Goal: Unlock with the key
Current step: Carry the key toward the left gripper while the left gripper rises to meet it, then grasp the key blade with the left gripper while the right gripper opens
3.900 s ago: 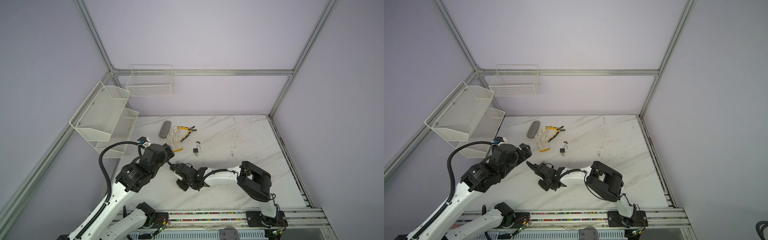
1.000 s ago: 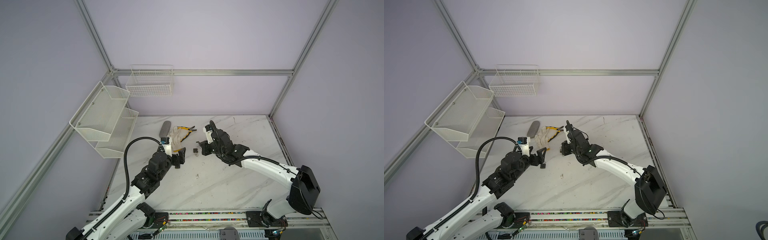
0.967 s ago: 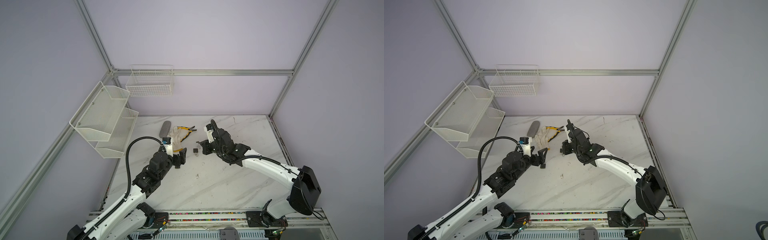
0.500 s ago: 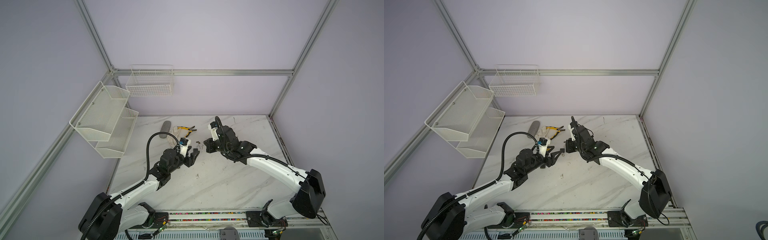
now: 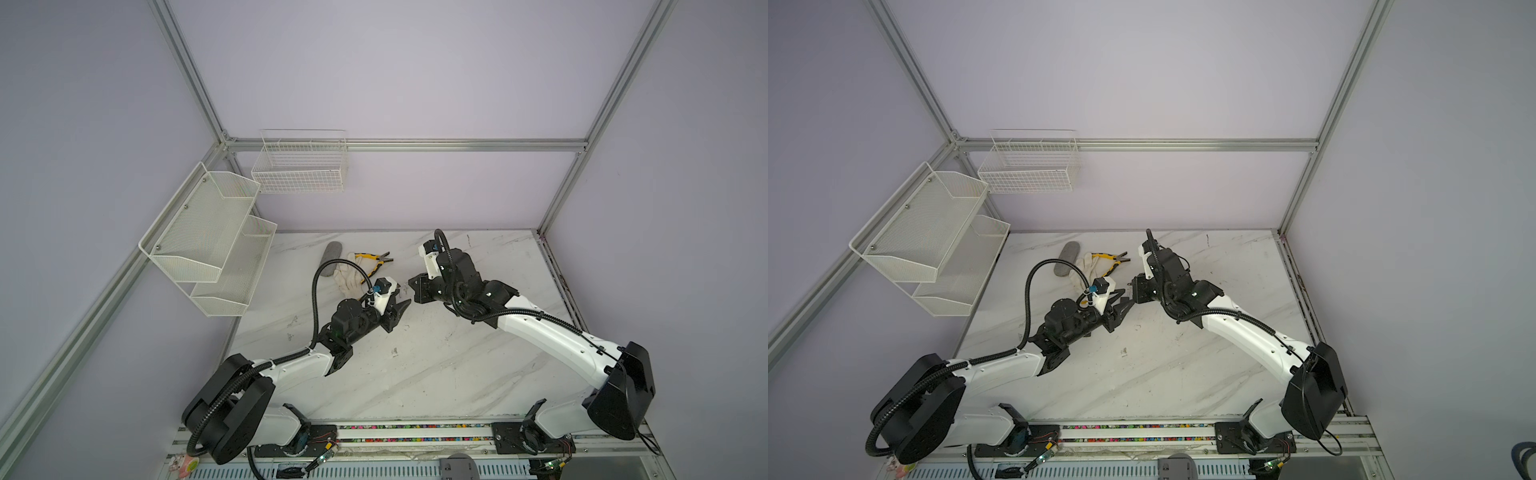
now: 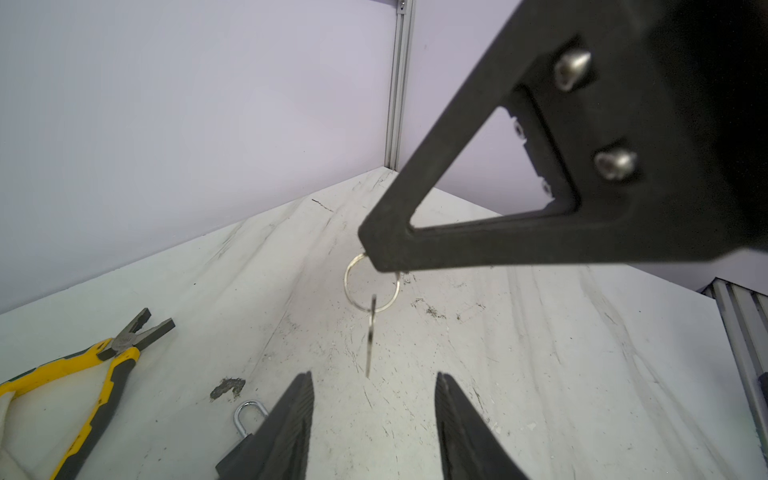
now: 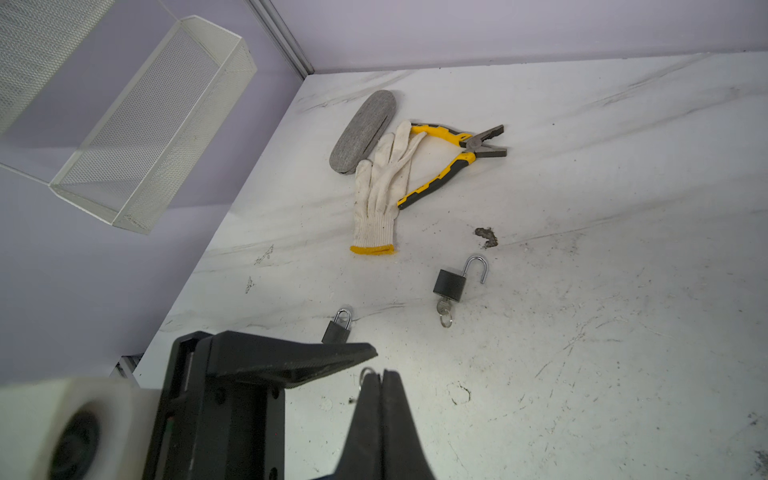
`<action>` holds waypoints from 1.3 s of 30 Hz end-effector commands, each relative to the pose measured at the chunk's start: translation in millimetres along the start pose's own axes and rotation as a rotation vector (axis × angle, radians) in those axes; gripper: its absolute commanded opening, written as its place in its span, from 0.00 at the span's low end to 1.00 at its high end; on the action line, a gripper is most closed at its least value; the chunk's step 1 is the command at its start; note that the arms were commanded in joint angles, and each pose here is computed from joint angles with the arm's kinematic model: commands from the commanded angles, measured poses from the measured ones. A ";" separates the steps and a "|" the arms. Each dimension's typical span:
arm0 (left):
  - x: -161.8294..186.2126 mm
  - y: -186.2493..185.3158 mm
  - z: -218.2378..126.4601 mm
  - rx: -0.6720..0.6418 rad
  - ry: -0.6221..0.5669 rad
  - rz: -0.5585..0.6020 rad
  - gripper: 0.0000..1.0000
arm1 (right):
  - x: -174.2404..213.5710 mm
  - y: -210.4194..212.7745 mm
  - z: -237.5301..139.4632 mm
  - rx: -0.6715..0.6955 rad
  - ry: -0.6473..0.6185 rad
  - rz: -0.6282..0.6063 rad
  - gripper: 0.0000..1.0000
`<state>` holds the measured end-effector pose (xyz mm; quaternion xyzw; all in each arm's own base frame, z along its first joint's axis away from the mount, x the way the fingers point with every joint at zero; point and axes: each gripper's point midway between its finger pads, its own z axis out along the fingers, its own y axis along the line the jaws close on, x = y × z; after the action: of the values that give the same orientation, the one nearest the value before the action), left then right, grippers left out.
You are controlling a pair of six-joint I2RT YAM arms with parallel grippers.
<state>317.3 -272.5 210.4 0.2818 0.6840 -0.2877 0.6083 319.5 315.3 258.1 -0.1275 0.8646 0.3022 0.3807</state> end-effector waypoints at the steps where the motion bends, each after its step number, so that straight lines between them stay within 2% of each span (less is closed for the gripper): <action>1: -26.4 -4.3 4.1 0.017 -0.103 0.059 0.42 | -15.9 7.2 -13.1 -0.022 -0.036 0.016 0.00; 5: -31.6 0.5 4.8 -0.012 -0.147 0.061 0.37 | -16.4 8.0 -12.4 -0.028 -0.036 0.019 0.00; 7: -23.3 1.2 8.7 -0.011 -0.142 0.060 0.33 | -17.0 7.8 -12.6 -0.028 -0.037 0.022 0.00; 12: -25.7 3.7 12.1 -0.021 -0.150 0.069 0.32 | -17.2 8.7 -11.9 -0.032 -0.035 0.023 0.00; 14: -27.1 3.7 12.9 -0.021 -0.156 0.072 0.27 | -17.8 7.8 -11.5 -0.031 -0.036 0.026 0.00; 39: -45.5 -2.5 13.8 0.014 -0.214 0.083 0.15 | -17.8 6.3 -10.5 -0.028 -0.038 0.025 0.00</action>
<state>328.9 -279.3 222.7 0.2792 0.6410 -0.2823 0.6568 320.6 315.3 262.4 -0.1224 0.8631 0.3118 0.3780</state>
